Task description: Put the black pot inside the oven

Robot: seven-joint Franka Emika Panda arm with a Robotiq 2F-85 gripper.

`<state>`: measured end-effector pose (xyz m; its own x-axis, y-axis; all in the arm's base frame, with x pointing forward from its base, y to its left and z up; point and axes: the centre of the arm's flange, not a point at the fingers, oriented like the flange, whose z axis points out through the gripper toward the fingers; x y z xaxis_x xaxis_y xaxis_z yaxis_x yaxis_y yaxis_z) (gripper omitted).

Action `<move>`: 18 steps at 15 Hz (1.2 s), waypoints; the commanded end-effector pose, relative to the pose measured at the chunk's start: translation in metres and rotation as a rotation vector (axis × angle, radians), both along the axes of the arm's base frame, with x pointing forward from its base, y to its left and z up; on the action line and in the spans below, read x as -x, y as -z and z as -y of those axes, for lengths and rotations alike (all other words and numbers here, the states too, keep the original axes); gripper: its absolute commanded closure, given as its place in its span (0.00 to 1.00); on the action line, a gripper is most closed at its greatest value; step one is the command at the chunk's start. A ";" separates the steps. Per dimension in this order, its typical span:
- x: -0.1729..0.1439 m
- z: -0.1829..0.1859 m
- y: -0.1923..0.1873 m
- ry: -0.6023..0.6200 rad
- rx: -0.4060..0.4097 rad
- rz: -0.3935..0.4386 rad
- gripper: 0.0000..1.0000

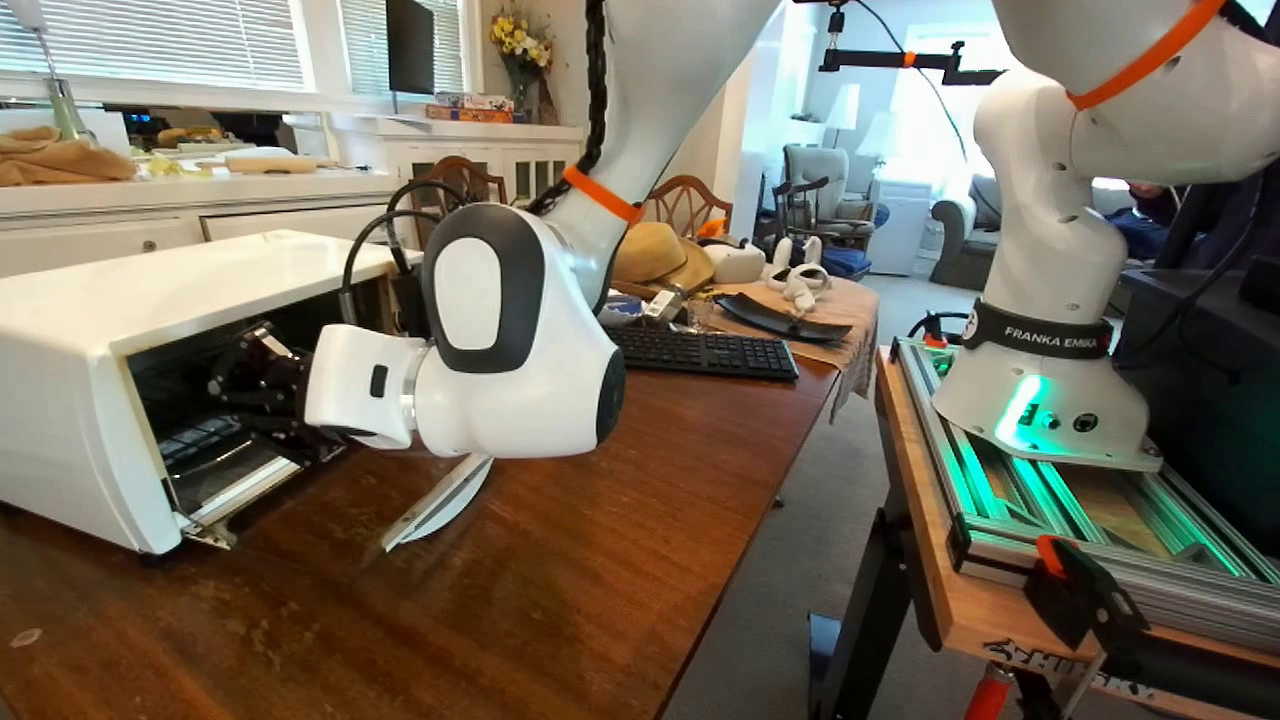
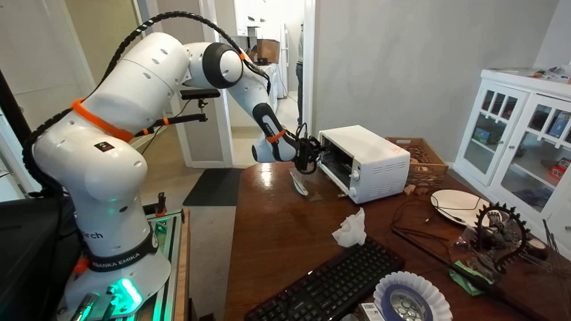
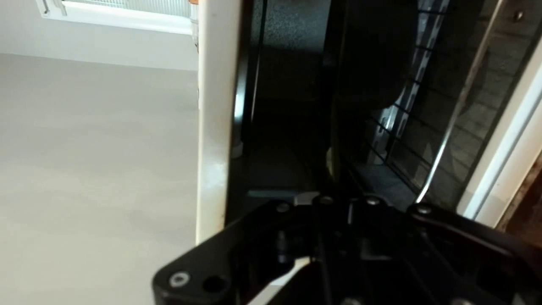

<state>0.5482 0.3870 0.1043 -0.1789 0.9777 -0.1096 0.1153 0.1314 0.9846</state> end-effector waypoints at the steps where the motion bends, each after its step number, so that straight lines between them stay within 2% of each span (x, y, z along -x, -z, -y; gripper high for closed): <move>1: -0.003 0.005 0.006 -0.060 -0.007 0.015 0.98; 9: -0.003 0.015 0.012 -0.068 -0.030 0.044 0.98; 18: -0.015 0.036 0.021 -0.050 -0.054 0.041 0.98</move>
